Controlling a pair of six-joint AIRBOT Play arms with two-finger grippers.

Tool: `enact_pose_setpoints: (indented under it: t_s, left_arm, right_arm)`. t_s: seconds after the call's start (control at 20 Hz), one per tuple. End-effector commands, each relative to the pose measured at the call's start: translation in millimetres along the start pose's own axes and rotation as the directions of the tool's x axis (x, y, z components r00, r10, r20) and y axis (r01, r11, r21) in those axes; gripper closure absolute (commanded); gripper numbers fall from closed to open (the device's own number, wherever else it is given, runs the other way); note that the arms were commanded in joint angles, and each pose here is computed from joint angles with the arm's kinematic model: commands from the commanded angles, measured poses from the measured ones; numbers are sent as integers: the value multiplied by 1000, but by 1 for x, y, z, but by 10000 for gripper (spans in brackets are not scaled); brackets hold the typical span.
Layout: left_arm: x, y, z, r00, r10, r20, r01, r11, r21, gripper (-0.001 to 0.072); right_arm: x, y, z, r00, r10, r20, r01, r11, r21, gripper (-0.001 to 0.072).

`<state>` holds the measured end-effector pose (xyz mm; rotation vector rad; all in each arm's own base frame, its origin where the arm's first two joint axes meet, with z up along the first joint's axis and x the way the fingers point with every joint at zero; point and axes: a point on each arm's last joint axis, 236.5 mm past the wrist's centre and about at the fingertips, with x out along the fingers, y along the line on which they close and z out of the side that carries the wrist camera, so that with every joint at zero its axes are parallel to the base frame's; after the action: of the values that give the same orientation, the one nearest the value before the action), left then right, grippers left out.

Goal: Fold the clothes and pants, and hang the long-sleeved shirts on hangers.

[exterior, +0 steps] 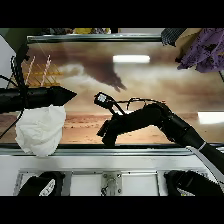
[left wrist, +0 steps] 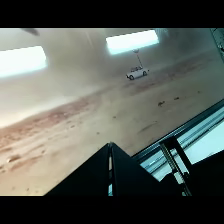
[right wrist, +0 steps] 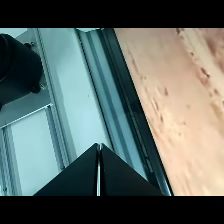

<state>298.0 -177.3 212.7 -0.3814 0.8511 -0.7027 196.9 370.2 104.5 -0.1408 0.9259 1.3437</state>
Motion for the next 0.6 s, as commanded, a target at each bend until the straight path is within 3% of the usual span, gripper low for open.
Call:
enact_pose_setpoints:
  t_s: [0.0,0.55]
  left_arm:
    - [1,1,0,1000,1,-2,-1,1000,-1,680]
    - [42,38,-8,994,6,-113,-18,995,-101,680]
  right_arm:
    - [1,0,-1,1000,0,-2,0,1000,1,689]
    - [3,-2,-2,1000,1,-8,-1,1000,7,689]
